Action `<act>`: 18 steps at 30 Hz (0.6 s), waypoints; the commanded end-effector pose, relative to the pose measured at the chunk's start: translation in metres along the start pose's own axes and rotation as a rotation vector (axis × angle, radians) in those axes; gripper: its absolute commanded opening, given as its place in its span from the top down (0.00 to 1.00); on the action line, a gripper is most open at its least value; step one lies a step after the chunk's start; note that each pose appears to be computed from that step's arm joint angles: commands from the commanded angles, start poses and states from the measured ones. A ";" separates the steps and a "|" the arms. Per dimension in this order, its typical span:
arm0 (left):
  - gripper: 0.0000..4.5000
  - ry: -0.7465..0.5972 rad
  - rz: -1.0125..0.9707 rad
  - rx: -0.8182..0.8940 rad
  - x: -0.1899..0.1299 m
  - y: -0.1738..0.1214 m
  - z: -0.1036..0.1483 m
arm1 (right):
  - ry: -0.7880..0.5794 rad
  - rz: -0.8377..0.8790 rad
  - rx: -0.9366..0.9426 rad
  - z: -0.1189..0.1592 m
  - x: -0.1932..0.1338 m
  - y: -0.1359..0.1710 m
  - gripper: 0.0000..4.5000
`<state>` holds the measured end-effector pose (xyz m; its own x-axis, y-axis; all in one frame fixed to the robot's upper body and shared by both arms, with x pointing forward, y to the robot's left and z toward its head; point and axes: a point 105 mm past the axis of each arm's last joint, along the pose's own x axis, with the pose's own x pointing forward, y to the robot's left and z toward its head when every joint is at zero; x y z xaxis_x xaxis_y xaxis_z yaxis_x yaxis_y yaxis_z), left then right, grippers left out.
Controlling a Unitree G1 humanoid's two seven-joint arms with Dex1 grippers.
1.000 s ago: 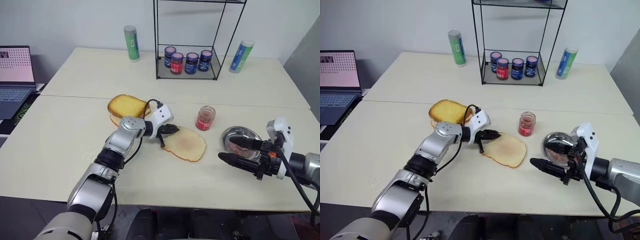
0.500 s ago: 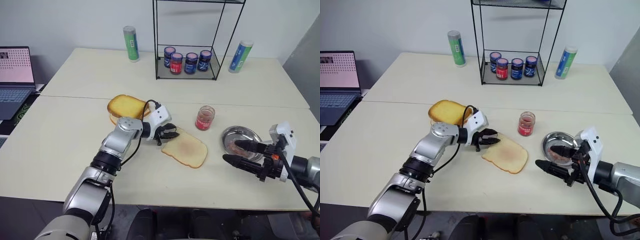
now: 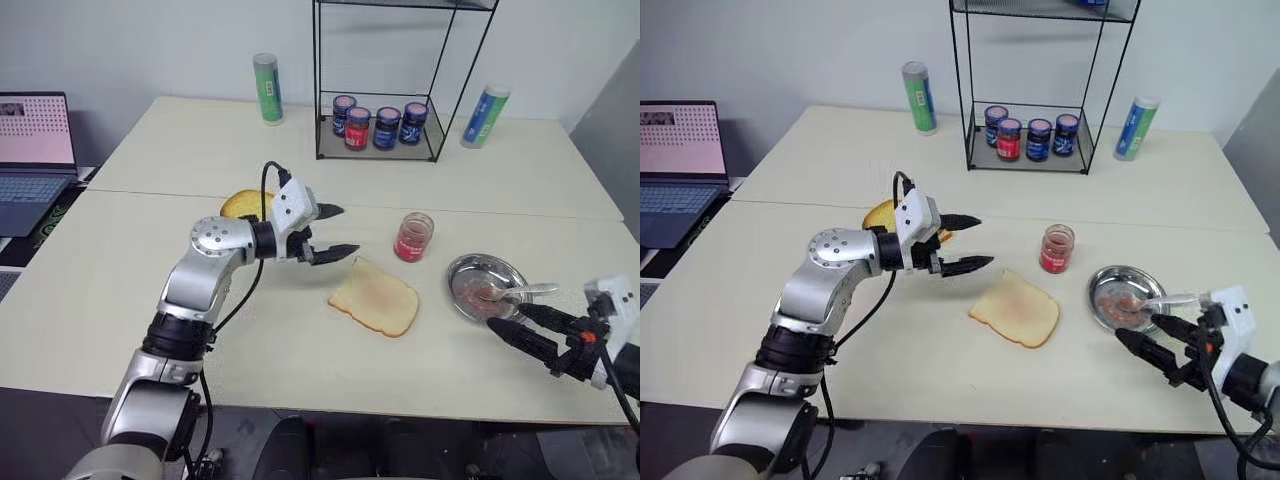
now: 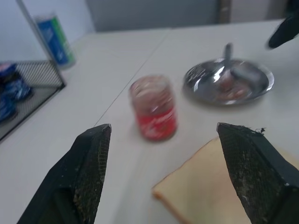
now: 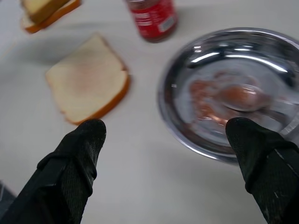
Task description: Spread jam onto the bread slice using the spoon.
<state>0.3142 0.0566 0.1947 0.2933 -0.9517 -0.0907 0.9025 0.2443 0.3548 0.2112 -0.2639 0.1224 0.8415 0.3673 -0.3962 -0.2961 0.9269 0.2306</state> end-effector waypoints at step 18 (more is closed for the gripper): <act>0.17 -0.039 -0.063 0.051 0.030 -0.029 0.017 | -0.387 -0.108 0.690 0.017 0.075 -0.079 0.00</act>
<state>0.2935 0.0221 0.1848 0.2287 -0.9678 -0.1053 0.9175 0.1782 0.3555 0.3029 -0.3034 0.0843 0.9750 0.1416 -0.1711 0.0333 0.6686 0.7429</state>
